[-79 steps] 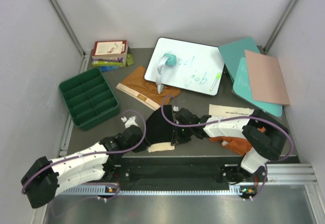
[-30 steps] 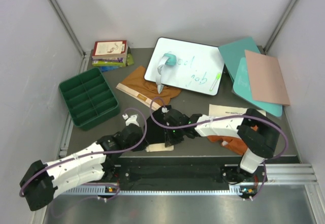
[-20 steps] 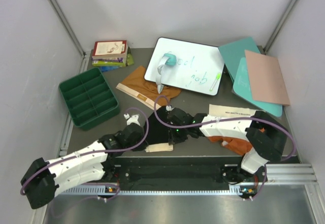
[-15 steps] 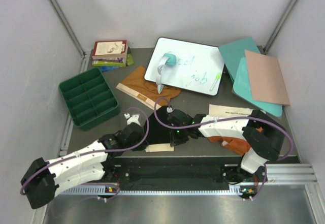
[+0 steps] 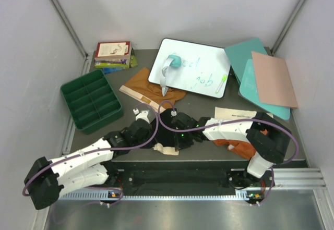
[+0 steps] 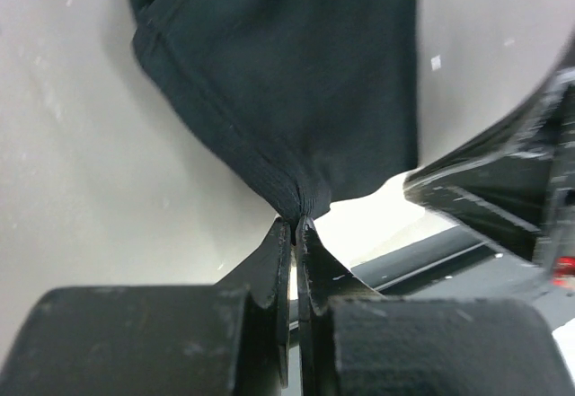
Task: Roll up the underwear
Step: Fold the underwear at the corner of the board.
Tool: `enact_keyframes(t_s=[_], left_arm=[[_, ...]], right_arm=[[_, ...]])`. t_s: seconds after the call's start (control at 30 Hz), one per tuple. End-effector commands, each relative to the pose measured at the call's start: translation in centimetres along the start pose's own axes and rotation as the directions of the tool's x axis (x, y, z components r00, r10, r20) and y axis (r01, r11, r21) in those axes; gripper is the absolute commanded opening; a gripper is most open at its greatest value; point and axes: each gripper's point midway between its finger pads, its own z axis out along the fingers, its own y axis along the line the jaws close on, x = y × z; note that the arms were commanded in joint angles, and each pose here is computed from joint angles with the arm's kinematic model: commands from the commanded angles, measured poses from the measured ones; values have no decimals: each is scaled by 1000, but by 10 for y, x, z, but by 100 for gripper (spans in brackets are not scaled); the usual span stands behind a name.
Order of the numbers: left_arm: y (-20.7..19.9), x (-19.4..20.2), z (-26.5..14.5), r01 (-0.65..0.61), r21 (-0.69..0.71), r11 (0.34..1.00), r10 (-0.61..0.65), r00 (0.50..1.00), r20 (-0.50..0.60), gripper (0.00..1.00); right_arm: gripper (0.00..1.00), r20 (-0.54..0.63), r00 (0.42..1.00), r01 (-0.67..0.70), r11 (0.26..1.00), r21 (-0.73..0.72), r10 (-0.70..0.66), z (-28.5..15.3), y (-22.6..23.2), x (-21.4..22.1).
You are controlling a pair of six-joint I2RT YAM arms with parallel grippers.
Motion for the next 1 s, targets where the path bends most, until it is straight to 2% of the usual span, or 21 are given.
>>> enact_keyframes(t_s=[0.0, 0.13, 0.5, 0.73, 0.97], left_arm=[[-34, -28, -6, -27, 102, 994, 19, 997, 71, 0], [-51, -31, -3, -33, 164, 986, 21, 997, 74, 0], [-90, -19, 25, -84, 218, 972, 77, 996, 41, 0], [-97, -1, 39, -83, 229, 970, 84, 996, 4, 0], [-92, 16, 44, -23, 230, 973, 28, 999, -20, 0]], right_arm=[[6, -15, 1000, -11, 997, 81, 12, 17, -23, 9], [6, -13, 1000, -14, 997, 77, 15, 18, -21, 8], [6, -15, 1000, -23, 998, 65, 24, 19, -21, 10], [6, 0, 999, -36, 997, 64, 36, 16, -21, 9], [8, 37, 997, -63, 996, 61, 61, 7, -21, 5]])
